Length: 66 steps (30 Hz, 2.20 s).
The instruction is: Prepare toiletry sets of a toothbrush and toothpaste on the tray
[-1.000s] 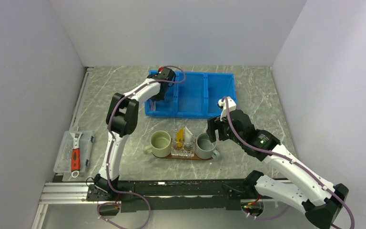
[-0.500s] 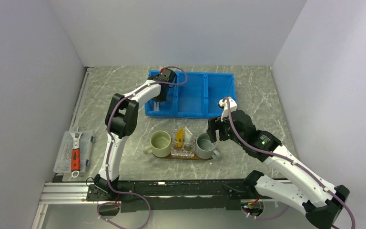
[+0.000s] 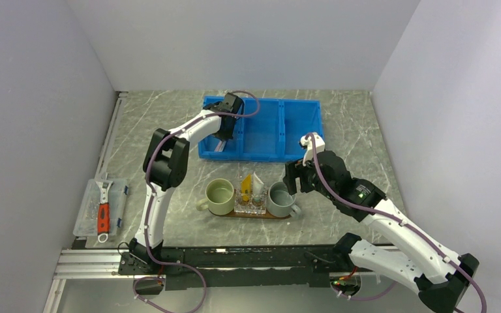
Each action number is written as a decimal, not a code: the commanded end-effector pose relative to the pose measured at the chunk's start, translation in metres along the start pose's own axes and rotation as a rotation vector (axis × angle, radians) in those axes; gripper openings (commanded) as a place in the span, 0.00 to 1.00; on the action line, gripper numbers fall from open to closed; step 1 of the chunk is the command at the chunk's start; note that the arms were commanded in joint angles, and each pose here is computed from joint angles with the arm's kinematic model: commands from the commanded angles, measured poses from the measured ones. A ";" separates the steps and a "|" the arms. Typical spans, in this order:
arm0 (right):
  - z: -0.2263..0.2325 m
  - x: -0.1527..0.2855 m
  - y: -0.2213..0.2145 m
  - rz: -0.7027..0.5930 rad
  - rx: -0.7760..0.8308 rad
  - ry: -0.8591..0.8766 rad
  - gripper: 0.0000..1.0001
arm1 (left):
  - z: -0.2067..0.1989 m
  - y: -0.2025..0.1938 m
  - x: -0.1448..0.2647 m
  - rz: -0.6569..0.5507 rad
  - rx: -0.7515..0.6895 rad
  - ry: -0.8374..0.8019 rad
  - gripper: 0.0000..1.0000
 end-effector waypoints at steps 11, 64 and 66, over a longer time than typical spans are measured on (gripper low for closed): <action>0.002 0.004 0.010 -0.038 -0.008 0.015 0.80 | 0.005 0.028 0.056 -0.105 0.026 -0.050 0.10; 0.007 -0.018 0.012 0.044 -0.007 -0.012 0.80 | -0.012 0.022 -0.005 0.001 0.013 -0.264 0.39; 0.006 -0.018 0.012 0.045 -0.007 -0.014 0.80 | -0.014 0.020 -0.007 0.008 0.012 -0.270 0.38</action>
Point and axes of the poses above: each gripper's point midway between its finger pads, its own x axis back along the fingers, its own z axis along the line the jaws close on, y = z × x, the point moved 2 cm from there along x, back along the fingers, and after that the axes turned 3 degrees about -x, right-handed, at the moved point
